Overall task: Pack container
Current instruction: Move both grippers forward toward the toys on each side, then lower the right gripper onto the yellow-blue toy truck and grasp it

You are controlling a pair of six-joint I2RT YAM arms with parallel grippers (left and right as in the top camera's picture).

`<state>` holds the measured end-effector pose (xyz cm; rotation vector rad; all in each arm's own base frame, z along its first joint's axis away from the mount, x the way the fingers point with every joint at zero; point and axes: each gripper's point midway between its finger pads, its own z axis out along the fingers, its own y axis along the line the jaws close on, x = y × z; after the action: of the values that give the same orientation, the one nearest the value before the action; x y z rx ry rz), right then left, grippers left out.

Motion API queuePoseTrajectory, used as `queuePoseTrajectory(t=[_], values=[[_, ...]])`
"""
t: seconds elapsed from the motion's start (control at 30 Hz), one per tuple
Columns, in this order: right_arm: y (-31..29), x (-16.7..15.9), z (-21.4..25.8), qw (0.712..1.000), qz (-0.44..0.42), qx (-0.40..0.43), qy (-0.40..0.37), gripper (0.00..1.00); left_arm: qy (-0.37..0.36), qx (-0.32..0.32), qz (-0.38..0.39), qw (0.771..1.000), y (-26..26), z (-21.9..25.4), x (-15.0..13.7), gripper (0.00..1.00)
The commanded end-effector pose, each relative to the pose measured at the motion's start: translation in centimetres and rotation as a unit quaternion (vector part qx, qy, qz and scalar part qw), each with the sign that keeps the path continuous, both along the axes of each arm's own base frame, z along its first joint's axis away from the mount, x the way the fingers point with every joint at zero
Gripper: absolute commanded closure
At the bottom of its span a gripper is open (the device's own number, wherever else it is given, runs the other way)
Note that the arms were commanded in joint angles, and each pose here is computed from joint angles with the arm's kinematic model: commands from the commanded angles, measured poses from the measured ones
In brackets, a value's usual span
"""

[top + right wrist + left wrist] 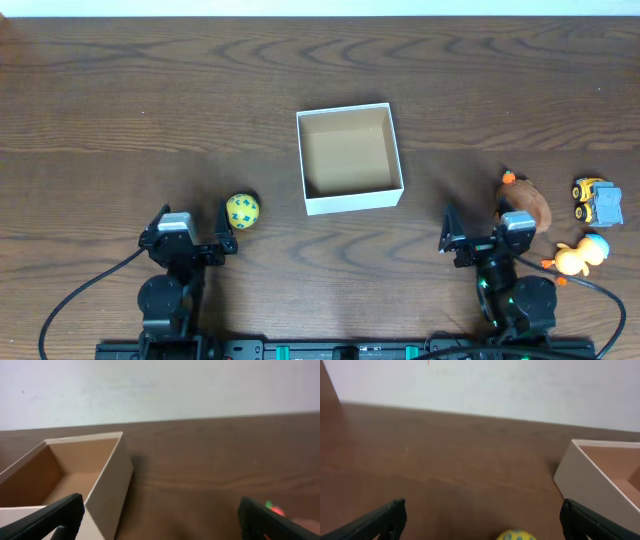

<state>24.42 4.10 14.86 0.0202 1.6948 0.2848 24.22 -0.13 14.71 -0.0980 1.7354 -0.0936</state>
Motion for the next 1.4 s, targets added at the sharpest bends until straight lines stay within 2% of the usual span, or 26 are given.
queuePoseTrajectory(t=[0.0, 0.17, 0.33, 0.47, 0.53, 0.63, 0.77, 0.87, 0.97, 1.1, 1.23, 1.37], values=[[-0.2, 0.0, 0.8, 0.999, -0.008, 0.037, 0.023, 0.01, 0.017, -0.032, -0.001, 0.999, -0.2, 1.5, -0.4, 0.02], [-1.4, 0.5, 4.6, 0.998, -0.036, 0.033, 0.049, 0.01, 0.055, -0.032, 0.001, 0.998, -0.2, 5.9, -0.7, 0.02], [-3.5, 2.0, 8.8, 0.992, -0.078, 0.025, 0.096, 0.01, 0.122, -0.033, 0.003, 0.992, -0.2, 9.2, 0.1, 0.02], [-6.1, 3.5, 10.9, 0.978, -0.114, -0.012, 0.176, 0.01, 0.2, -0.044, 0.005, 0.979, -0.3, 10.1, 0.8, 0.02], [-8.2, 4.2, 11.3, 0.961, -0.14, -0.019, 0.236, 0.01, 0.244, -0.054, -0.014, 0.968, -1.1, 10.1, 1.2, 0.02], [-10.7, 4.8, 10.8, 0.934, -0.16, -0.004, 0.32, 0.01, 0.286, -0.064, -0.031, 0.955, -1.9, 9.5, 1.7, 0.02], [-12.7, 5.5, 8.4, 0.896, -0.108, 0.022, 0.43, 0.01, 0.329, -0.072, -0.039, 0.941, -2.3, 7.9, 1.7, 0.02], [-14.7, 5.5, 6.9, 0.865, -0.121, 0.052, 0.484, 0.01, 0.348, -0.072, -0.038, 0.934, -2.3, 7.1, 1.3, 0.02], [-16.8, 6.0, 6.1, 0.862, -0.116, 0.025, 0.493, 0.01, 0.349, -0.072, -0.037, 0.934, -2.3, 7.1, 1.3, 0.02], [-20.9, 6.5, 5.4, 0.858, -0.154, -0.035, 0.489, 0.01, 0.347, -0.072, -0.037, 0.934, -2.3, 7.2, 1.4, 0.02], [-23.1, 7.3, 4.6, 0.861, -0.12, -0.109, 0.483, 0.01, 0.347, -0.072, -0.037, 0.934, -2.3, 7.2, 1.4, 0.02], [-24.4, 6.8, 2.9, 0.848, -0.116, -0.11, 0.505, 0.01, 0.347, -0.071, -0.036, 0.934, -2.2, 7.2, 1.4, 0.02]])
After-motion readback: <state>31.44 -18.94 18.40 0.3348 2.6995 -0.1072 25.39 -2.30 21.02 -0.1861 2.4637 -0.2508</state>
